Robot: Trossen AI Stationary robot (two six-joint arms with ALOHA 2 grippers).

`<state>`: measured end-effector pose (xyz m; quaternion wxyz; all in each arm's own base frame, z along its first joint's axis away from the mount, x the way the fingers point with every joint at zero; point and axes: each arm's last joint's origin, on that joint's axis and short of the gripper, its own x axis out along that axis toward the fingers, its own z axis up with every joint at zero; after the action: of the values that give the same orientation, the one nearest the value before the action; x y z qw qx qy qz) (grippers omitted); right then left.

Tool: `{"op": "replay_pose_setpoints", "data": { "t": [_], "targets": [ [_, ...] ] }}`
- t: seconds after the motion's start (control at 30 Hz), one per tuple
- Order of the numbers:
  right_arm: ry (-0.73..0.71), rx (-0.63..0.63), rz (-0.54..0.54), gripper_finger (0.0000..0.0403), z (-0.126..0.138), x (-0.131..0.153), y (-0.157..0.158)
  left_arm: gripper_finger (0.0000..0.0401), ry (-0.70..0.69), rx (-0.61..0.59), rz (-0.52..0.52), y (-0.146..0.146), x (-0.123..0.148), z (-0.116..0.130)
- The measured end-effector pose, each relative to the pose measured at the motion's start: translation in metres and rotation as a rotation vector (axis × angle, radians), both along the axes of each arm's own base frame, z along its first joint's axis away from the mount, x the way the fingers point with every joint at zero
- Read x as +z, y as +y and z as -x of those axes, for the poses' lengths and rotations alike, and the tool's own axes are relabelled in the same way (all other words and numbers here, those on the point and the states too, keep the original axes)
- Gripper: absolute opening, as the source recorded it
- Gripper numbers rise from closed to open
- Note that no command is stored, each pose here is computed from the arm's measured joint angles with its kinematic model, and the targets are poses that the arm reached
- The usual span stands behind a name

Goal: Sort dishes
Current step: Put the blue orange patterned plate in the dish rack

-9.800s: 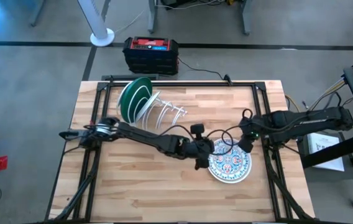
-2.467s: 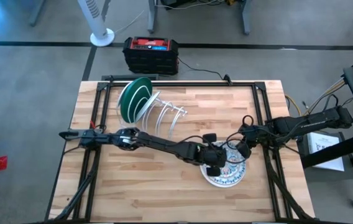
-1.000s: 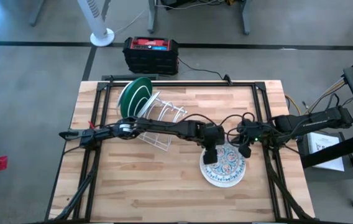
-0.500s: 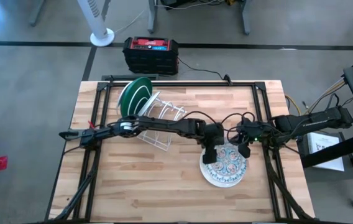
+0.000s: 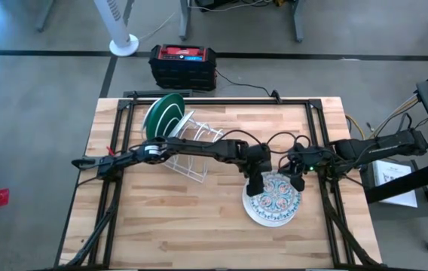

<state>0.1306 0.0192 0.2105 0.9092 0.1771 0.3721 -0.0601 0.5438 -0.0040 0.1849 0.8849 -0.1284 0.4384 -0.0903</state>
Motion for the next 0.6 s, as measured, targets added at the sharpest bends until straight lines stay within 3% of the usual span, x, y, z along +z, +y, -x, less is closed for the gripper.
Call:
{"op": "replay_pose_setpoints", "data": {
  "t": [0.37,0.6],
  "targets": [
    [-0.035,-0.009,-0.035,0.0001,0.006,0.004,-0.001,0.004,-0.013,0.007,-0.017,-0.001,0.002,0.0],
    [-0.078,-0.038,-0.089,0.0042,0.009,0.019,-0.001,0.0029,-0.065,0.011,-0.064,-0.002,0.013,-0.002]
  ]
}}
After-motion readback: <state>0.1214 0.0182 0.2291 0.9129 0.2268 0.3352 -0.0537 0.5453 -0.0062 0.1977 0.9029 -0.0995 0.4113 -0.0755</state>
